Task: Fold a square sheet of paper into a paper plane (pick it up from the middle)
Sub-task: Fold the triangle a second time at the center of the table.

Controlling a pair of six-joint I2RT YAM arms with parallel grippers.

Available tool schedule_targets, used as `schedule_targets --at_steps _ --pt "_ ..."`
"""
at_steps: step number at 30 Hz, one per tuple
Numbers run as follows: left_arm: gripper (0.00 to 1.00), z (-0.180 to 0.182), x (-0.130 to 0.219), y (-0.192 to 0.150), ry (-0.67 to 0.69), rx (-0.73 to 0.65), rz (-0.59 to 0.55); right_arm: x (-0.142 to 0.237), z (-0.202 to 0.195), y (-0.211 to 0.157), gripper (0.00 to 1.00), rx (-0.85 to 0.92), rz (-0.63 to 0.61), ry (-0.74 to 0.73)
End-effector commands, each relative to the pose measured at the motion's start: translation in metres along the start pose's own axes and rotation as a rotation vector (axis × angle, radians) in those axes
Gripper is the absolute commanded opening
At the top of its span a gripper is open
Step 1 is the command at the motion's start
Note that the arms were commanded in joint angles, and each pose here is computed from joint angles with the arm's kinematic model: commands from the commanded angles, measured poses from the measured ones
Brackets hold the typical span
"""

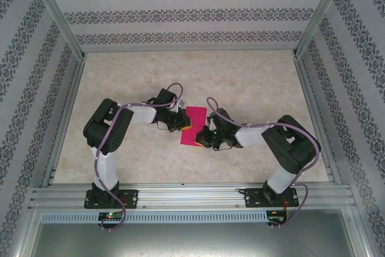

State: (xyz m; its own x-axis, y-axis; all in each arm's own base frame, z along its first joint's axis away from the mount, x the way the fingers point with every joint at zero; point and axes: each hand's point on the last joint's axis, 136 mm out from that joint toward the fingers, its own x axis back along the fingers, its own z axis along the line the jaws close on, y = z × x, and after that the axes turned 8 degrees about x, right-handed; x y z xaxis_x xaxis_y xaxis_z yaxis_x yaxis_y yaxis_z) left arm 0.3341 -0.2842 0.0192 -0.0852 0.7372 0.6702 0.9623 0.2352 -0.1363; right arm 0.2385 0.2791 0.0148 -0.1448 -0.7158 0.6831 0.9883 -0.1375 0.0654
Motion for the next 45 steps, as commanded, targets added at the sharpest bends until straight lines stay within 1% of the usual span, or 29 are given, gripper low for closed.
schedule_targets --at_steps 1,7,11,15,18,20,24,27,29,36,39,45 --pt "0.05 0.049 -0.007 0.003 0.138 0.090 -0.029 0.004 -0.024 -0.020 0.05 -0.076 0.042 -0.052" --pt "0.05 0.048 -0.005 0.002 0.136 0.086 -0.030 0.017 -0.029 -0.027 0.07 -0.080 0.024 -0.077" --pt "0.05 0.046 -0.005 0.002 0.128 0.080 -0.031 0.024 -0.029 -0.028 0.07 -0.084 0.013 -0.063" --pt "0.06 0.045 -0.005 0.001 0.124 0.077 -0.027 0.035 -0.004 -0.015 0.07 -0.044 -0.045 0.004" --pt "0.06 0.044 -0.004 0.001 0.122 0.073 -0.024 0.041 0.017 -0.004 0.07 -0.001 -0.065 0.030" --pt "0.06 0.043 -0.005 0.001 0.122 0.072 -0.024 0.041 0.028 0.004 0.06 0.023 -0.072 0.042" --pt "0.06 0.043 -0.005 0.000 0.116 0.073 -0.021 0.030 0.038 0.018 0.06 0.040 -0.066 0.048" --pt "0.06 0.043 -0.005 0.000 0.117 0.073 -0.020 0.017 0.034 0.021 0.05 0.029 -0.048 0.047" --pt "0.06 0.043 -0.004 0.000 0.121 0.074 -0.021 0.009 0.024 0.020 0.05 0.007 -0.036 0.034" --pt "0.05 0.043 -0.004 0.001 0.121 0.074 -0.024 -0.004 -0.017 -0.003 0.05 -0.068 0.014 -0.024" --pt "0.05 0.044 -0.004 0.001 0.123 0.075 -0.025 -0.001 -0.016 -0.008 0.06 -0.072 0.013 -0.010" --pt "0.05 0.044 -0.004 0.001 0.125 0.073 -0.022 0.011 -0.001 -0.003 0.07 -0.027 -0.029 0.030"
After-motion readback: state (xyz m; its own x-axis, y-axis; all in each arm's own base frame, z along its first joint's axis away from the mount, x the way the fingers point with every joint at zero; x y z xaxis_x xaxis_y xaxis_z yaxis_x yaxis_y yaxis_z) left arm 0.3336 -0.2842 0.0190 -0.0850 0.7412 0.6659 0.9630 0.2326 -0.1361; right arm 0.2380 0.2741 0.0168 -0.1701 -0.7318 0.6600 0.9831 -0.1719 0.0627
